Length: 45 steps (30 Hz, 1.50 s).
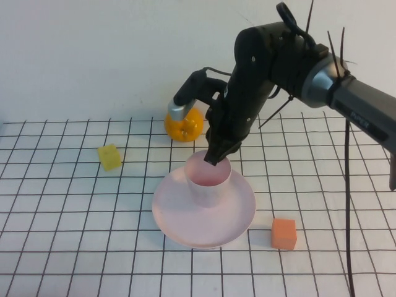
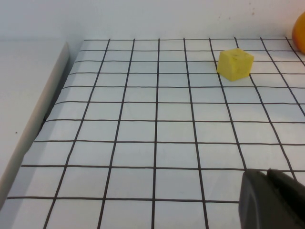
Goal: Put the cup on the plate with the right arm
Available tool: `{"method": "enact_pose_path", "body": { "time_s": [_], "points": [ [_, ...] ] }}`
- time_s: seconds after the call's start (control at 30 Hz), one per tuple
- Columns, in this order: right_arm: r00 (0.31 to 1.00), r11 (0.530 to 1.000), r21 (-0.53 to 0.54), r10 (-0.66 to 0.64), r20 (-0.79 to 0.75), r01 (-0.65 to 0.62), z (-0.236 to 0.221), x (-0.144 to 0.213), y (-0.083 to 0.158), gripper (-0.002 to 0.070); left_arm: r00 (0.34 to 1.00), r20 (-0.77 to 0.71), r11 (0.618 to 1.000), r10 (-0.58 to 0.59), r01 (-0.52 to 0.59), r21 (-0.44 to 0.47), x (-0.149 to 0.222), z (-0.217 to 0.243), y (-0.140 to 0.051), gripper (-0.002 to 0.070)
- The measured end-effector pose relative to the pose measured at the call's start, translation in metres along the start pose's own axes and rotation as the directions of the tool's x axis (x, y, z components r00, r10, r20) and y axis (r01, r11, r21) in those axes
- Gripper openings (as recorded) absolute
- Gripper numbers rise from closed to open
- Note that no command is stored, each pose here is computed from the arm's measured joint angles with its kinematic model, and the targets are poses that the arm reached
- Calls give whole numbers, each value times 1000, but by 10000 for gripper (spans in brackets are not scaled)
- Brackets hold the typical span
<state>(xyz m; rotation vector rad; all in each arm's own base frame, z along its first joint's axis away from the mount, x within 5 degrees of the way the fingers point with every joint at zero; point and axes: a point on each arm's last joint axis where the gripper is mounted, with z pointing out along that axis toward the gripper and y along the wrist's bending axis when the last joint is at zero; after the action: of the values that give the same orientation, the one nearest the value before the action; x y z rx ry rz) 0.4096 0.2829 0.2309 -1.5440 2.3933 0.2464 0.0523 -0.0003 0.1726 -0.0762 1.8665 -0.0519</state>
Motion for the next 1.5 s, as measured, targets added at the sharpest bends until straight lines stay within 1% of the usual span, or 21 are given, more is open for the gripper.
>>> {"method": "enact_pose_path", "body": {
  "time_s": [0.17, 0.37, 0.47, 0.57, 0.73, 0.77, 0.83, 0.9, 0.97, 1.07, 1.17, 1.27, 1.37, 1.43, 1.5],
  "points": [
    [1000, 1000, 5, 4, -9, -4, 2, 1, -1, 18, 1000, 0, 1000, 0, 0, 0, 0, 0, 0, -3],
    [999, 1000, -19, 13, -49, -14, 17, 7, 0, 18, 1000, 0, 1000, 0, 0, 0, 0, 0, 0, -3],
    [999, 999, -27, 18, -49, -19, 20, 8, 1, 29, 1000, 0, 1000, 0, 0, 0, 0, 0, 0, -3],
    [999, 999, -38, 24, -39, -25, 21, 7, 2, 79, 1000, 0, 1000, 0, 0, 0, 0, 0, 0, -3],
    [999, 998, -60, 34, -27, -36, 23, 6, 3, 230, 1000, 0, 1000, 0, 0, 0, 0, 0, 0, -3],
    [999, 997, -62, 35, -26, -37, 23, 6, 4, 251, 1000, 0, 1000, 0, 0, 0, 0, 0, 0, -3],
    [999, 997, -61, 35, -22, -36, 21, 6, 4, 286, 1000, 0, 1000, 0, 0, 0, 0, 0, 0, -3],
    [999, 998, -53, 33, -7, -33, 13, 4, 4, 300, 1000, 0, 1000, 0, 0, 0, 0, 0, 0, -3],
    [999, 999, -29, 24, 32, -23, -6, -1, 5, 306, 1000, 0, 1000, 0, 0, 0, 0, 0, 0, -3],
    [995, 999, 37, -2, 100, -1, -48, -6, 8, 307, 1000, 0, 1000, 0, 0, 0, 0, 0, 0, -3],
    [986, 991, 133, -41, 161, 20, -97, -8, 12, 307, 1000, 0, 1000, 0, 0, 0, 0, 0, 0, -3],
    [972, 970, 243, -85, 217, 30, -151, -3, 19, 307, 1000, 0, 1000, 0, 0, 0, 0, 0, 0, -3],
    [961, 935, 354, -123, 249, 28, -201, 8, 27, 288, 1000, 0, 1000, 0, 0, 0, 0, 0, 0, -3],
    [954, 899, 438, -147, 260, 19, -234, 19, 33, 238, 1000, 0, 1000, 0, 0, 0, 0, 0, 0, -3],
    [959, 846, 533, -151, 239, 0, -261, 32, 34, 167, 1000, 0, 1000, 0, 0, 0, 0, 0, 0, -3]
  ]
}}
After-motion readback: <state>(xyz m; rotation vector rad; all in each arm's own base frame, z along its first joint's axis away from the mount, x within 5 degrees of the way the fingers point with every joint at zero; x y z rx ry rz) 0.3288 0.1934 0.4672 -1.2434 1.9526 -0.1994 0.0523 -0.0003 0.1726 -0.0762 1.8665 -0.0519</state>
